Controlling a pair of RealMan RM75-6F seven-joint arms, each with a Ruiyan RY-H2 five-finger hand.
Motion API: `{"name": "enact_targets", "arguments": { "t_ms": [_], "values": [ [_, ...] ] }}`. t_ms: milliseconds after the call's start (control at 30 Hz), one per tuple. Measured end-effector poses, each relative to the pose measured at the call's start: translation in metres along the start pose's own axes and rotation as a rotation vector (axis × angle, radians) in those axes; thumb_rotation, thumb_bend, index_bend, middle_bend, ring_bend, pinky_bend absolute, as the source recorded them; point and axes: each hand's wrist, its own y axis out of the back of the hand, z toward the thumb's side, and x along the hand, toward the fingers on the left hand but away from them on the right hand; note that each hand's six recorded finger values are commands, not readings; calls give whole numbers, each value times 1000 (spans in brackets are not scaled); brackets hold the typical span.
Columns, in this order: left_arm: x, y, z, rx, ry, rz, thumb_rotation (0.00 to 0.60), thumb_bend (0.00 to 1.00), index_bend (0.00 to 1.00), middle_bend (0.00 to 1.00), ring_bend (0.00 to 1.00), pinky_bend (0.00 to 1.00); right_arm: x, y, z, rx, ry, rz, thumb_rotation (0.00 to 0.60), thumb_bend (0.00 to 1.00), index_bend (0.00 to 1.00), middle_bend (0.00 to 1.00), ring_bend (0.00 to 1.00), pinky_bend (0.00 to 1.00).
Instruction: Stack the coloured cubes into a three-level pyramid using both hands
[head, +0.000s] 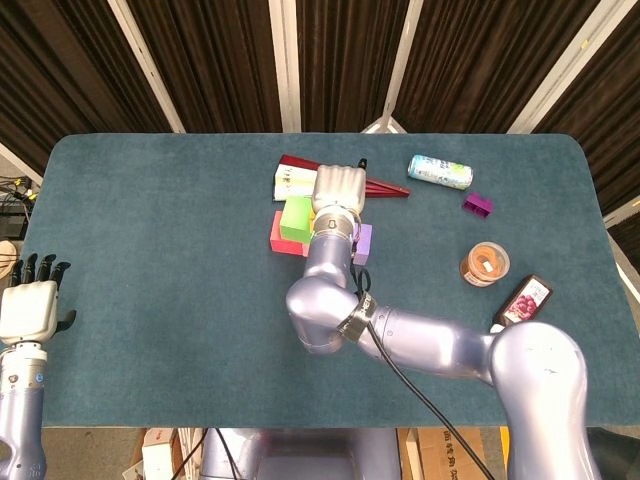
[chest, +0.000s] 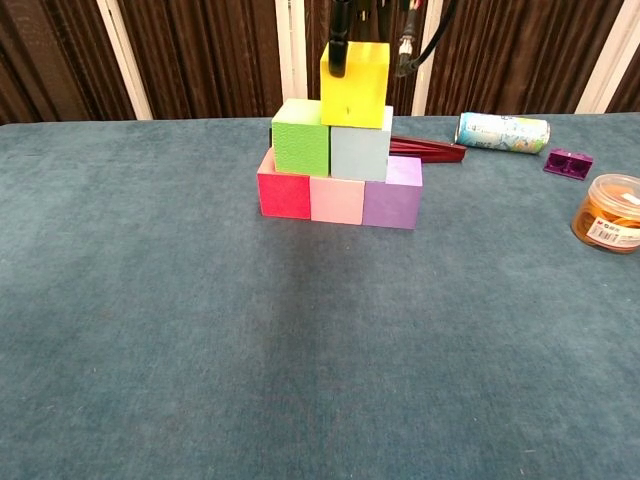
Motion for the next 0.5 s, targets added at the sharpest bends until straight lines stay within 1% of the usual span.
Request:
{"name": "enact_targets", "arguments": {
  "t_ms": [500],
  "values": [
    [1,2,-4,-9,12,3,600,323,201,77,0,0,3,3,19,-17,24,-6,600,346,403,424,225,0]
  ]
}}
